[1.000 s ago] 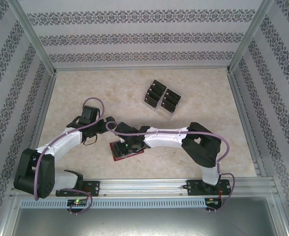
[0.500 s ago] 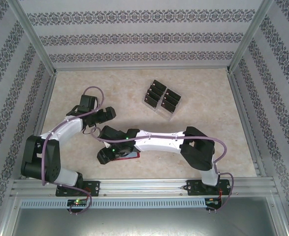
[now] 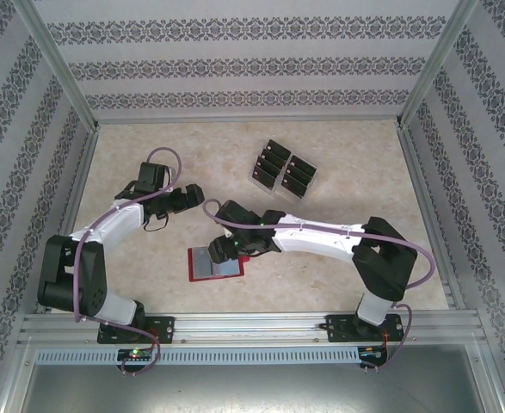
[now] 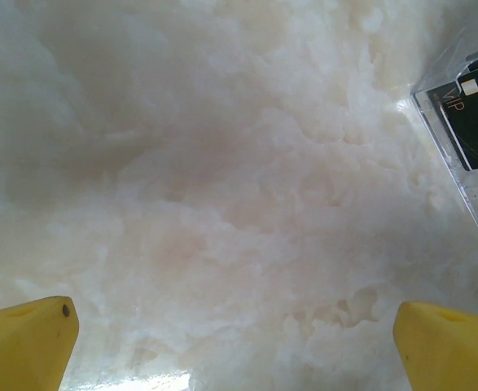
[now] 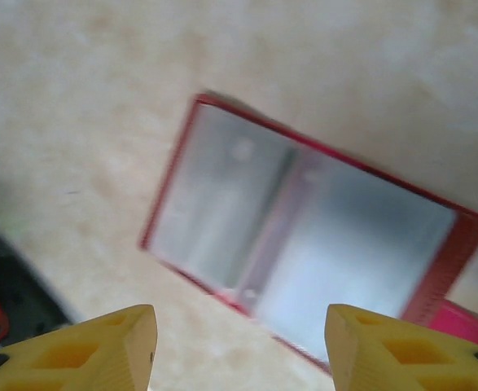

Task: Put the credit cards into the card holder

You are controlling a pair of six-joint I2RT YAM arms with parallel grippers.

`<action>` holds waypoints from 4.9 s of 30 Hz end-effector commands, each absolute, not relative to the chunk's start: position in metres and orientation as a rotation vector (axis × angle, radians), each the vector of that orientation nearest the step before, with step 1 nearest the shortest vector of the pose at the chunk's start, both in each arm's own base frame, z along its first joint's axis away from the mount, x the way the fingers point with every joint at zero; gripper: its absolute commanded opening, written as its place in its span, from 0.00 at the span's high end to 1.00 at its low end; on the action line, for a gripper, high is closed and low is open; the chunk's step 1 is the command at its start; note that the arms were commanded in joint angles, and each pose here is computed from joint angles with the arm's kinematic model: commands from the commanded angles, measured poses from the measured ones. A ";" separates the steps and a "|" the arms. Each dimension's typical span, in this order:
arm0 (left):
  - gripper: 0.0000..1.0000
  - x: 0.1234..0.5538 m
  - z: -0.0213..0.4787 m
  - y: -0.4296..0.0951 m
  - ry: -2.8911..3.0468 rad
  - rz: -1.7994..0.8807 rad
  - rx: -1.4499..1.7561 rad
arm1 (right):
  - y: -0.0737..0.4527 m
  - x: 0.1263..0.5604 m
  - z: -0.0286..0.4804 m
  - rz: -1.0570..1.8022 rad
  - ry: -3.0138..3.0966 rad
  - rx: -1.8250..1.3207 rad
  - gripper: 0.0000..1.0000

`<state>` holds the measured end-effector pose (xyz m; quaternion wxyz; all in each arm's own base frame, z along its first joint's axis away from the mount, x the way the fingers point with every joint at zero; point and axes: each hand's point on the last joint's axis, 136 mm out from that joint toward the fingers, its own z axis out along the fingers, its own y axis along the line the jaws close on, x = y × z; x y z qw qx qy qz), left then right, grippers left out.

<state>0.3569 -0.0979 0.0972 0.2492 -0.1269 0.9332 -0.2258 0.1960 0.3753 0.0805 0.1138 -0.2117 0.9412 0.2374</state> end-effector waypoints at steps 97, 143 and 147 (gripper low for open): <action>0.00 0.272 0.087 -0.152 2.580 -0.715 -0.269 | 0.153 0.417 0.074 -0.149 2.742 -0.500 0.67; 0.00 0.274 0.082 -0.154 2.588 -0.716 -0.265 | 0.156 0.422 0.091 -0.143 2.713 -0.513 0.79; 0.00 0.275 0.083 -0.154 2.584 -0.720 -0.263 | 0.157 0.422 0.092 -0.139 2.714 -0.520 0.81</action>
